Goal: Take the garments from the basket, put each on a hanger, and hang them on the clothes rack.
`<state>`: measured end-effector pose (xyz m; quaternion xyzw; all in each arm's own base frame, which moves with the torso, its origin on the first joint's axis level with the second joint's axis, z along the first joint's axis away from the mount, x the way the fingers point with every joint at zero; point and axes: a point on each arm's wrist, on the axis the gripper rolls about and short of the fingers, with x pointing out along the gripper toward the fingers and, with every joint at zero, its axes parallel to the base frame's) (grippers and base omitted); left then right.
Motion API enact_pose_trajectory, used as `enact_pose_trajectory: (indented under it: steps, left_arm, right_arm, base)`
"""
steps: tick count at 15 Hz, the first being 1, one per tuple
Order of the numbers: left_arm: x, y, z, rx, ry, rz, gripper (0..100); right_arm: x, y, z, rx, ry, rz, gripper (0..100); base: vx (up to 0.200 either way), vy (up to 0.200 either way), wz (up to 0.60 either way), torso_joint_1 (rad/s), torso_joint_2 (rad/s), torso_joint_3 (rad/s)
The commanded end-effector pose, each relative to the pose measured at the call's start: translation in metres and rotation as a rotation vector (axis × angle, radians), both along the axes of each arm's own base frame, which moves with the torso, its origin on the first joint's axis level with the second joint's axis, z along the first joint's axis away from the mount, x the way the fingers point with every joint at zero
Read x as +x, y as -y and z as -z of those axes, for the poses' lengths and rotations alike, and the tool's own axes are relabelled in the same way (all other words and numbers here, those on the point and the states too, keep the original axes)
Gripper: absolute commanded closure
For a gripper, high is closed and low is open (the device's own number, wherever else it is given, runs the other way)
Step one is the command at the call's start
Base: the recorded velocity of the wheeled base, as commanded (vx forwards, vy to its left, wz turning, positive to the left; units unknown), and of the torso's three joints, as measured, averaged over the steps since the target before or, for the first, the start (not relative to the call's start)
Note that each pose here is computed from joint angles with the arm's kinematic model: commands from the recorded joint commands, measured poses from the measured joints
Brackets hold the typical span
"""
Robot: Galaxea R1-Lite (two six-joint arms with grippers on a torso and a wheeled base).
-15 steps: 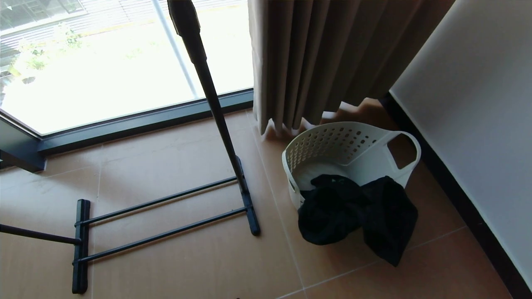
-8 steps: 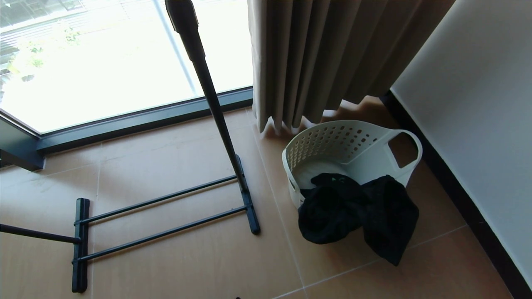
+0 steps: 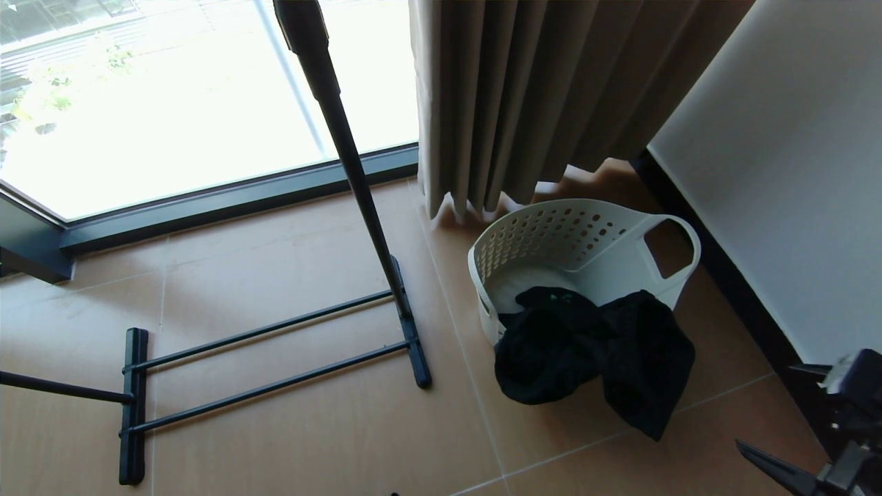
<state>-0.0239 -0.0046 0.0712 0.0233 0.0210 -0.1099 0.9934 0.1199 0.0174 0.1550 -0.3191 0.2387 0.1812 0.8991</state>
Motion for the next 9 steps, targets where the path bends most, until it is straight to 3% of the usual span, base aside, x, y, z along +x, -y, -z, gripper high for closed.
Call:
enact_pose_trajectory:
  steps: [1,3,6,9]
  left_arm:
    - [0.000,0.000,0.000,0.000,-0.001,0.000,0]
    - [0.000,0.000,0.000,0.000,-0.001,0.000,0]
    - [0.000,0.000,0.000,-0.001,-0.001,0.000,0]
    - [0.000,0.000,0.000,-0.001,-0.001,0.000,0]
  right_arm:
    - [0.062,-0.005,0.005,-0.212,-0.095,-0.109,0]
    - [0.085,-0.006,0.005,-0.367,-0.094,-0.172,0]
    - [0.109,-0.011,0.014,-0.504,-0.096,-0.158,0]
    - [0.140,-0.018,0.034,-0.548,-0.022,-0.154,0]
  base:
    - [0.000,0.000,0.00,0.000,0.00,0.000]
    - [0.000,0.000,0.00,0.000,0.00,0.000]
    - [0.000,0.000,0.00,0.000,0.00,0.000]
    - [0.000,0.000,0.00,0.000,0.00,0.000]
